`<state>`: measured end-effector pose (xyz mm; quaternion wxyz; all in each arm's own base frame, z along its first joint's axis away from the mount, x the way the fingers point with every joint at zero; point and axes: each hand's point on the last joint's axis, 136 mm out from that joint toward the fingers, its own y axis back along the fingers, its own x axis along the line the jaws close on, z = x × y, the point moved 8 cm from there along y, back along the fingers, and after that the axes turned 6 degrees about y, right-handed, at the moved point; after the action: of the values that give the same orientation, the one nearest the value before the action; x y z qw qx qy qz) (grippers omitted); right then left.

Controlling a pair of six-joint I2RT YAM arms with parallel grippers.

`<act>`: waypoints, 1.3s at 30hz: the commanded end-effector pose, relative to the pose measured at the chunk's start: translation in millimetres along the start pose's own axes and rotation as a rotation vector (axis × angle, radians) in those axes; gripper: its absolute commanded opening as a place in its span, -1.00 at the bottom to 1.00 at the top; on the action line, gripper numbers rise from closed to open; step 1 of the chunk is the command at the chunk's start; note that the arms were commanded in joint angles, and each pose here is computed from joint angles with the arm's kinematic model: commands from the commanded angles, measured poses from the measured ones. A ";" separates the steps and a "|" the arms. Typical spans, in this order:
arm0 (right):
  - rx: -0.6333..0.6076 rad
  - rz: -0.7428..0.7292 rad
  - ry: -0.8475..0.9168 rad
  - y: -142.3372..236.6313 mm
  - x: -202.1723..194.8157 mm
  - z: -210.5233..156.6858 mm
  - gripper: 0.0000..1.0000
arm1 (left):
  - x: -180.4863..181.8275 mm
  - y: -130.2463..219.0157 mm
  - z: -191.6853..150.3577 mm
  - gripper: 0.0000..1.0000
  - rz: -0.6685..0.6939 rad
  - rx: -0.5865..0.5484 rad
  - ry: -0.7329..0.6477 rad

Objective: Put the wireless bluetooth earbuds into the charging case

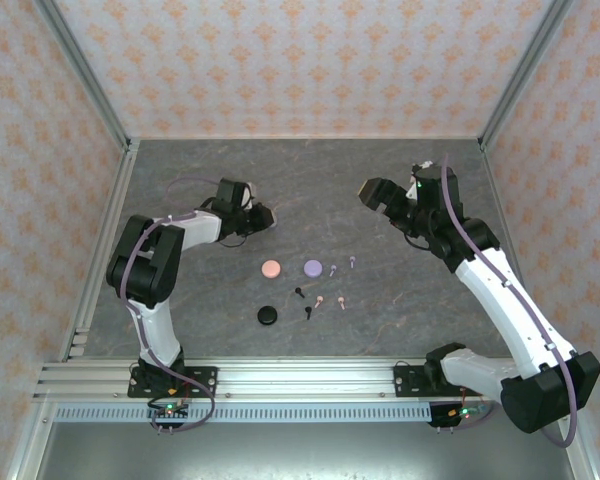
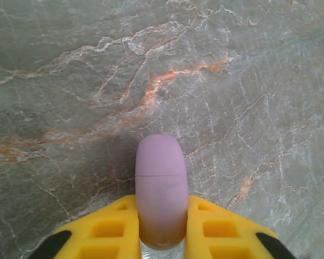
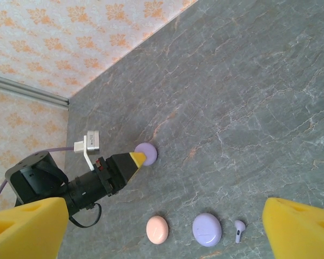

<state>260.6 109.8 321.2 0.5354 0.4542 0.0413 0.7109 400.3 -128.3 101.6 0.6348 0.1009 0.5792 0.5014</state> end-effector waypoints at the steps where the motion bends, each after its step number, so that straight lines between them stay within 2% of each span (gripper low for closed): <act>1: -0.022 -0.023 0.021 10.0 0.7 4.4 0.86 | 0.9 1.9 5.8 -0.40 0.004 0.010 0.032; 5: 0.024 -0.094 0.086 15.1 -3.9 1.6 0.87 | 4.8 9.2 7.4 -0.15 0.051 -0.008 0.014; 10: 0.086 -0.158 0.154 20.1 -10.5 -4.7 0.87 | -3.2 44.2 17.8 -0.02 0.133 -0.118 -0.077; 19: 0.301 -0.214 0.295 -9.0 -15.1 -30.9 0.87 | -25.1 134.8 19.1 0.06 0.133 -0.430 -0.153; 24: 0.426 -0.241 0.496 -38.9 -0.5 -57.5 0.85 | -27.3 186.6 6.9 0.21 0.140 -0.587 -0.174; 28: 0.530 -0.206 0.700 -65.3 14.1 -79.8 0.84 | -25.7 217.7 -3.9 0.50 0.135 -0.684 -0.160; 31: 0.620 -0.136 0.879 -82.5 23.8 -95.0 0.83 | -26.0 228.1 -10.4 0.59 0.115 -0.694 -0.165; 35: 0.760 0.003 1.133 -100.2 29.4 -112.5 0.85 | -28.2 233.3 -14.6 0.61 0.096 -0.676 -0.173; 39: 0.862 0.062 1.340 -114.6 23.6 -118.8 0.86 | -27.3 238.1 -16.6 0.61 0.110 -0.686 -0.179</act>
<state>263.2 228.5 205.5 0.2424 0.1813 0.5659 0.7669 273.8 -50.4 285.5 0.6662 -0.0573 0.3196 0.6714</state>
